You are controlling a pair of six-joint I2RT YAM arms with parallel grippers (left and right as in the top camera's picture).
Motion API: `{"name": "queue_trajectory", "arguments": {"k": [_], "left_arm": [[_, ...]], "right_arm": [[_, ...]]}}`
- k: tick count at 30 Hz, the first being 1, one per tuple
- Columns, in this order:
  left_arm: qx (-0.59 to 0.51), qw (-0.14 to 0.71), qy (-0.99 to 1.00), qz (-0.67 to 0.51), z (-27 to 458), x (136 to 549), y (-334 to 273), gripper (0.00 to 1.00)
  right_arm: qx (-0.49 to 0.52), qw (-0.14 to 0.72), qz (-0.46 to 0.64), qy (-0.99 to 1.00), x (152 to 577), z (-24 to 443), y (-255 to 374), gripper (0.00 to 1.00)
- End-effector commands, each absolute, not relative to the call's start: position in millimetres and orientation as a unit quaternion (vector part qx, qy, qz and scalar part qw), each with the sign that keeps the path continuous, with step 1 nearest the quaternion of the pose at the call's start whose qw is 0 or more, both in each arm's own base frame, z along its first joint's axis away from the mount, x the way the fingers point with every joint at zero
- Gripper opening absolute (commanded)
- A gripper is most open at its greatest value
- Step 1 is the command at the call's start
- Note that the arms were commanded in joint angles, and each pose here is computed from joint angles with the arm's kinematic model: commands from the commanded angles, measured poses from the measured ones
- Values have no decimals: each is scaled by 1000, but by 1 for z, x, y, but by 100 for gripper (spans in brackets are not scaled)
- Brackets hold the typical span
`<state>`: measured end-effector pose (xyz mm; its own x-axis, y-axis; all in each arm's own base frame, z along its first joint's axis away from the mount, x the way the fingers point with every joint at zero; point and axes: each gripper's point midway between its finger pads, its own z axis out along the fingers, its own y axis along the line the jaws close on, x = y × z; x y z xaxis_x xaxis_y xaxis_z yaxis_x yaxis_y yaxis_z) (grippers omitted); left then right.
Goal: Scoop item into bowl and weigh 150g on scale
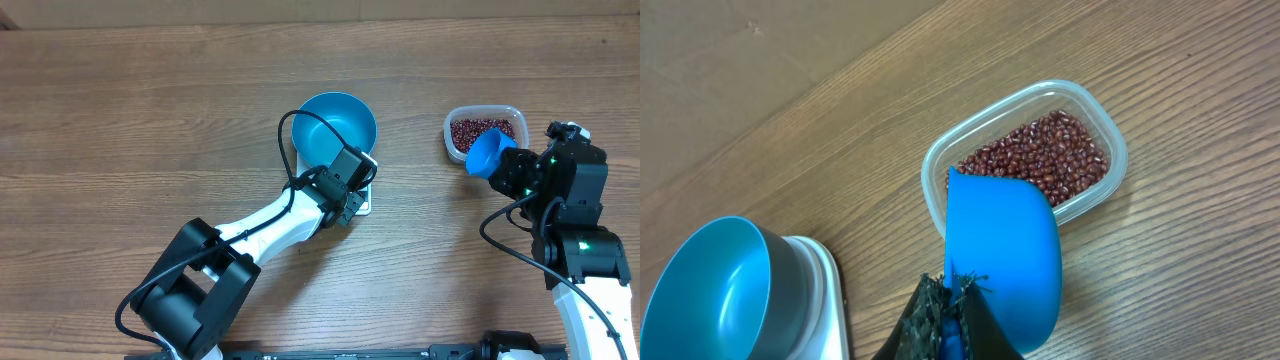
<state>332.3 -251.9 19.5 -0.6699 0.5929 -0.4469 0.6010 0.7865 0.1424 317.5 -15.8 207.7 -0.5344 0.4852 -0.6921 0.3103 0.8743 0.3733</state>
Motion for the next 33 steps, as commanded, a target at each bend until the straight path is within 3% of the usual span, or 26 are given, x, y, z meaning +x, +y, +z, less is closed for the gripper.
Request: {"name": "queue_trajectory", "arguments": {"k": [1,33], "left_arm": [[344,211,915,-7,1,322,-249,4],[386,205,899,-24,0,316,-257,4]], "right_arm": [[230,439,99,863,320,220,-20,4],[230,439,99,863,320,219,-20,4]]}}
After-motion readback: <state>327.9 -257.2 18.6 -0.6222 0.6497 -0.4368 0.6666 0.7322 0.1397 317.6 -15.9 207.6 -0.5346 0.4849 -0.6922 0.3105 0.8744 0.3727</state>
